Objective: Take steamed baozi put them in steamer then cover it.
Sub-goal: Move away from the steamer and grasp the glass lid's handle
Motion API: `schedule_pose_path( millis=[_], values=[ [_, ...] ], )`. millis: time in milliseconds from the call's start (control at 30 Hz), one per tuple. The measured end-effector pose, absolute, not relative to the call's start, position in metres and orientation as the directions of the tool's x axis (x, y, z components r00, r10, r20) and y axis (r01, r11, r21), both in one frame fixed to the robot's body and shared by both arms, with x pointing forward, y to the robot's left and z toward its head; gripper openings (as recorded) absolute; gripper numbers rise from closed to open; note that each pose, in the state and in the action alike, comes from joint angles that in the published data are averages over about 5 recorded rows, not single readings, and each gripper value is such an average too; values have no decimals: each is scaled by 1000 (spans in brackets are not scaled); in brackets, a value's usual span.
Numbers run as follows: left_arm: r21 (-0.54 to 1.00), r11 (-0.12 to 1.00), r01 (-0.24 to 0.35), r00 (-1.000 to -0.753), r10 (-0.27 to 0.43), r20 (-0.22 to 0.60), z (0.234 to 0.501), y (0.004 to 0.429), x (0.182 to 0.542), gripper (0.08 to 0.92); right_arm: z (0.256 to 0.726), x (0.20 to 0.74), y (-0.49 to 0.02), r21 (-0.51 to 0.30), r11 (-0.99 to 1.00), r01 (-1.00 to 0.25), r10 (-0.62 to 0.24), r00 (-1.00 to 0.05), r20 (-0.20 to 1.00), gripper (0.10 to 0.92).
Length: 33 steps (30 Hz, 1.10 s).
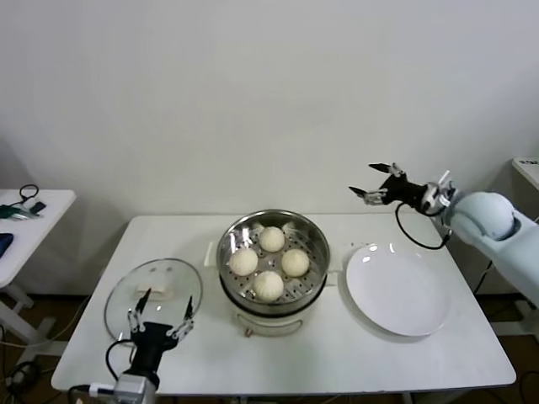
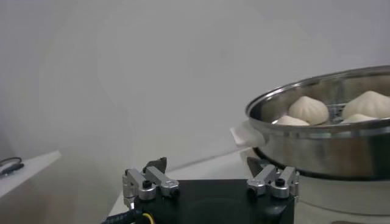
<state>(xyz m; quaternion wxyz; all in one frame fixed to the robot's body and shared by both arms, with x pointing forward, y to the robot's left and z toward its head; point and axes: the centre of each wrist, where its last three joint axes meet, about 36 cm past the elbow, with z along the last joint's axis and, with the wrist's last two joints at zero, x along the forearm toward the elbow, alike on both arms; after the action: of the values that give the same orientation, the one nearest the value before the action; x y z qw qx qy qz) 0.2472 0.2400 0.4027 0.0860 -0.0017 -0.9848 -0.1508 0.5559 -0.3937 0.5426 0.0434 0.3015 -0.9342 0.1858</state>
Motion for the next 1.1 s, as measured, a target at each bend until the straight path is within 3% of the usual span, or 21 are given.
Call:
schedule_pose_path(
  millis=[233, 567, 833, 1100],
  values=[
    [373, 928, -3, -988, -61, 144, 397, 249, 250, 823, 457, 503, -418, -188, 878, -440, -444, -896, 25, 823],
    [621, 781, -63, -988, -138, 74, 383, 271, 246, 823, 342, 396, -436, -34, 969, -243, -243, -970, -7, 823],
    [884, 448, -131, -984, -165, -62, 353, 293, 251, 823, 291, 334, -431, 3, 989, -149, -149, -989, 20, 823],
    [993, 83, -78, -994, -82, -71, 301, 321, 254, 823, 265, 299, -422, 13, 995, -100, -100, -994, 52, 823]
  ],
)
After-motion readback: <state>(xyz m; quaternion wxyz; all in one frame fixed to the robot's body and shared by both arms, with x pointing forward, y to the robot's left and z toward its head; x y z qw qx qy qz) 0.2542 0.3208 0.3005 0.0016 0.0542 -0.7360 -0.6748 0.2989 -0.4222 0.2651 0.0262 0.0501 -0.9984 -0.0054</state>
